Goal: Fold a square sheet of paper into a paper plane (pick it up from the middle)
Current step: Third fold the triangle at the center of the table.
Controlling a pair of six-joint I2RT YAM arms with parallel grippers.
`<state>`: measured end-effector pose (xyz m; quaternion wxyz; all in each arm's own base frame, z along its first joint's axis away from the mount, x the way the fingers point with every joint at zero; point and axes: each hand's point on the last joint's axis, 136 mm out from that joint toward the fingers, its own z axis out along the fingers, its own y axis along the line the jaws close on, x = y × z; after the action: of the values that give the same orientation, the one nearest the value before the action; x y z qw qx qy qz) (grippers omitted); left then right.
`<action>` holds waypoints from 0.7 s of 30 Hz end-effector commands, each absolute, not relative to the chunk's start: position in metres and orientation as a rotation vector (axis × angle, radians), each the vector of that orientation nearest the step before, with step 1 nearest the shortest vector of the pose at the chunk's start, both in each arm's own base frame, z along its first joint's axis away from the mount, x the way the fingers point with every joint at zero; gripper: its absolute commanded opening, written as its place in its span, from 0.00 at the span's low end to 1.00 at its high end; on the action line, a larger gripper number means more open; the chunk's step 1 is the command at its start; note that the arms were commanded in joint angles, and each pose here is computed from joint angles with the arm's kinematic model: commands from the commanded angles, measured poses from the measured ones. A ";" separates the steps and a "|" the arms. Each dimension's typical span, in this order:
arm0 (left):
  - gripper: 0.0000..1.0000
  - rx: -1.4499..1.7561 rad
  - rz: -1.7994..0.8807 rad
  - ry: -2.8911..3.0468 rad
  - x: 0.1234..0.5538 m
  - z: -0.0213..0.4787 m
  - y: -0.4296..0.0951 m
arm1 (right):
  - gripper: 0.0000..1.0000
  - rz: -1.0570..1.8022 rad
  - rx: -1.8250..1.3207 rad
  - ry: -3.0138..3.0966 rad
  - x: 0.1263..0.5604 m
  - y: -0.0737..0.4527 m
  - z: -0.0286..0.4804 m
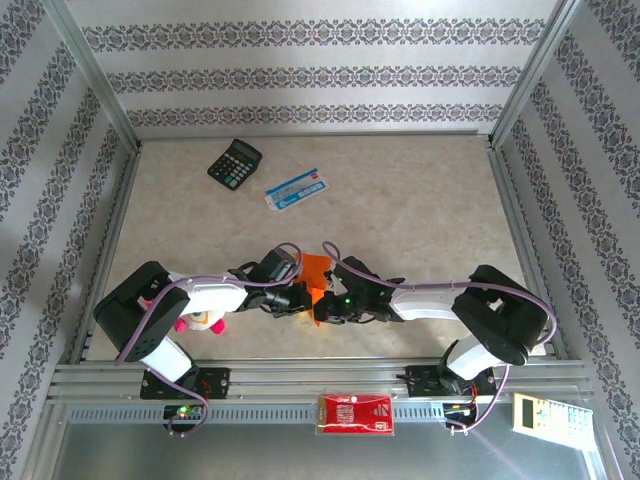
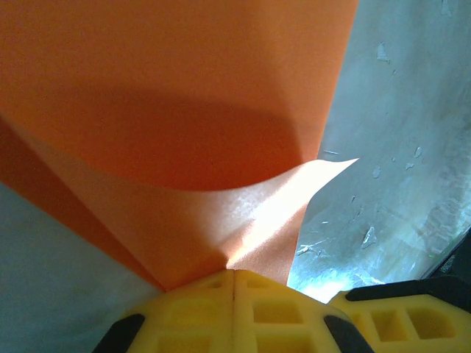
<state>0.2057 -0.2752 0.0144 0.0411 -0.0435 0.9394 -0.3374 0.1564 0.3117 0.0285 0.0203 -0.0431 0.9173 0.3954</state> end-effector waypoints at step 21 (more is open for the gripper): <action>0.06 -0.149 -0.880 2.952 0.202 0.017 -0.261 | 0.00 0.828 0.126 3.119 0.130 0.261 -0.048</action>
<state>0.2074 -0.2723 0.0170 0.0372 -0.0497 0.9453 -0.3203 0.1556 0.3131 0.0113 -0.0034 -0.0099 0.9241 0.3820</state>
